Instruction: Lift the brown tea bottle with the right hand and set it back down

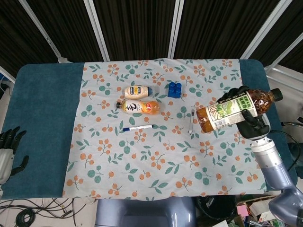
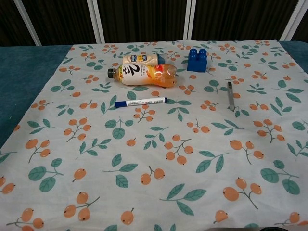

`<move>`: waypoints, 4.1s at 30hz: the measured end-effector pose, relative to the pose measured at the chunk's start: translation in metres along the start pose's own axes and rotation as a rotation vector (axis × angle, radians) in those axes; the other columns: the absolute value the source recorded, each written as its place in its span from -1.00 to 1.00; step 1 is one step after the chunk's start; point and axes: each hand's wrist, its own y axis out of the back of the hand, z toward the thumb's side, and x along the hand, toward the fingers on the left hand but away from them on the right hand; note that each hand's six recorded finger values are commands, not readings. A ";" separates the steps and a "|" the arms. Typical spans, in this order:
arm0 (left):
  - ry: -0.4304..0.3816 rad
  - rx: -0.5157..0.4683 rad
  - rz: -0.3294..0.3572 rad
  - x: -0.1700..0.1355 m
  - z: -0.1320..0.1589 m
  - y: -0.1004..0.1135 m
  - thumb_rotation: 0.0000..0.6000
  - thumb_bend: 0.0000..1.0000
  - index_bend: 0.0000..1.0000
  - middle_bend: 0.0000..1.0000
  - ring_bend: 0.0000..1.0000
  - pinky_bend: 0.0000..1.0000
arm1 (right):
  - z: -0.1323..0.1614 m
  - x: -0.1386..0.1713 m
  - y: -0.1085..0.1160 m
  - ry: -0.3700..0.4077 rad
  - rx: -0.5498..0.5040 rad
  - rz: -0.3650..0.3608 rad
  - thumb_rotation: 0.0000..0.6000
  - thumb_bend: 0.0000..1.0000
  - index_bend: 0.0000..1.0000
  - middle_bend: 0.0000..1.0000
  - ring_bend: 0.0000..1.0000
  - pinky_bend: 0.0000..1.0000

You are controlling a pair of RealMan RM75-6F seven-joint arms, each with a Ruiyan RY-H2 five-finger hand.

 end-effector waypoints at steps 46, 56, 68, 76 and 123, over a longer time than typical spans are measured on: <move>0.008 0.015 0.002 0.002 -0.002 0.001 1.00 -0.21 -0.76 -0.95 -0.98 -0.80 | -0.160 0.040 0.109 -0.398 1.189 -0.299 1.00 -0.11 0.04 -0.01 0.24 0.59; 0.009 0.015 0.001 0.002 -0.002 0.001 1.00 -0.21 -0.76 -0.95 -0.98 -0.80 | -0.178 0.042 0.117 -0.418 1.154 -0.311 1.00 -0.15 0.01 -0.08 0.19 0.52; 0.009 0.015 0.003 0.002 -0.003 0.001 1.00 -0.21 -0.76 -0.95 -0.98 -0.80 | -0.196 0.045 0.111 -0.450 1.179 -0.228 1.00 -0.49 -0.53 -0.60 -0.29 -0.30; 0.008 0.016 0.007 0.003 -0.003 0.002 1.00 -0.21 -0.76 -0.95 -0.98 -0.80 | -0.196 0.045 0.104 -0.440 1.205 -0.187 1.00 -0.56 -0.73 -0.71 -0.48 -0.50; -0.003 0.010 0.049 -0.001 -0.002 0.008 1.00 -0.21 -0.76 -0.95 -0.98 -0.81 | -0.002 0.197 0.089 -0.418 2.175 -0.347 1.00 -0.69 -1.00 -0.90 -0.72 -0.65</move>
